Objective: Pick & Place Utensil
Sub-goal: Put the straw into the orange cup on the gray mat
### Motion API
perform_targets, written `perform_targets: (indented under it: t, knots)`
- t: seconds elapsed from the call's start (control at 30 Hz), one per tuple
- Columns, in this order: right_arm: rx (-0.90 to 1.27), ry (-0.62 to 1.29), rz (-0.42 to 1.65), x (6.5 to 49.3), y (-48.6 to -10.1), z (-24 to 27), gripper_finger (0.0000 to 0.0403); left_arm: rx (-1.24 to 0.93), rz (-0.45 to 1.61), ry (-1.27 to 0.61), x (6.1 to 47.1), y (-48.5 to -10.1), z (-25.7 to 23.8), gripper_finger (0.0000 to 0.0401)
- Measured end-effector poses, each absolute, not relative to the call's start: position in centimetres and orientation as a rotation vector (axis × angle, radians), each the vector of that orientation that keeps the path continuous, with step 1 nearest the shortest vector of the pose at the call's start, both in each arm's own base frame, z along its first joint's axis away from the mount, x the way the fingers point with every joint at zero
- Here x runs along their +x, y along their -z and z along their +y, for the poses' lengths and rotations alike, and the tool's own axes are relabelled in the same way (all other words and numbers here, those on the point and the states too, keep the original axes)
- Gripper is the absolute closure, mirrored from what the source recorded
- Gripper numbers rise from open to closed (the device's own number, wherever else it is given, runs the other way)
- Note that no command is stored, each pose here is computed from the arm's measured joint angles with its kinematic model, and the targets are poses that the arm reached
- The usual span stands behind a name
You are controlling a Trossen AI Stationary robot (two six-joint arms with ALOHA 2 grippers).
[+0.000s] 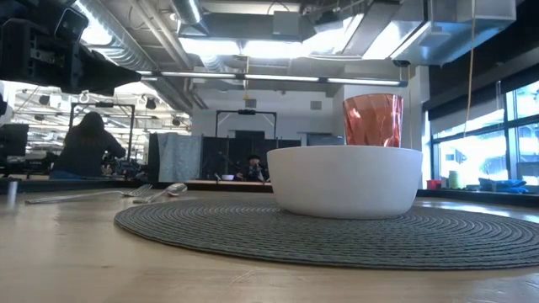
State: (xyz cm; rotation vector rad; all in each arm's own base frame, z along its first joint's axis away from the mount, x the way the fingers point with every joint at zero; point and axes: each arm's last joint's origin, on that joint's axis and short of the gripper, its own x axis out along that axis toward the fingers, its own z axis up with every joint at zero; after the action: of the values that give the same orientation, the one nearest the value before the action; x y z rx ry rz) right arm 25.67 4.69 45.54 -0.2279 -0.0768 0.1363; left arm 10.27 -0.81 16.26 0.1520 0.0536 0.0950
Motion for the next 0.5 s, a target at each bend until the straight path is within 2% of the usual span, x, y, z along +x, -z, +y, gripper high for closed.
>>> perform_targets:
  t: [0.23,0.5]
  knots:
    - [-0.182,-0.099,-0.335,21.1,-37.3,3.5,0.0402,0.153,0.054,-0.112,10.3,-16.3,-0.8,0.0397]
    - [-0.188,-0.011,-0.477,18.3,-31.5,2.1,0.0402,0.153,0.053,-0.121,10.3,-16.3,-0.7,0.04]
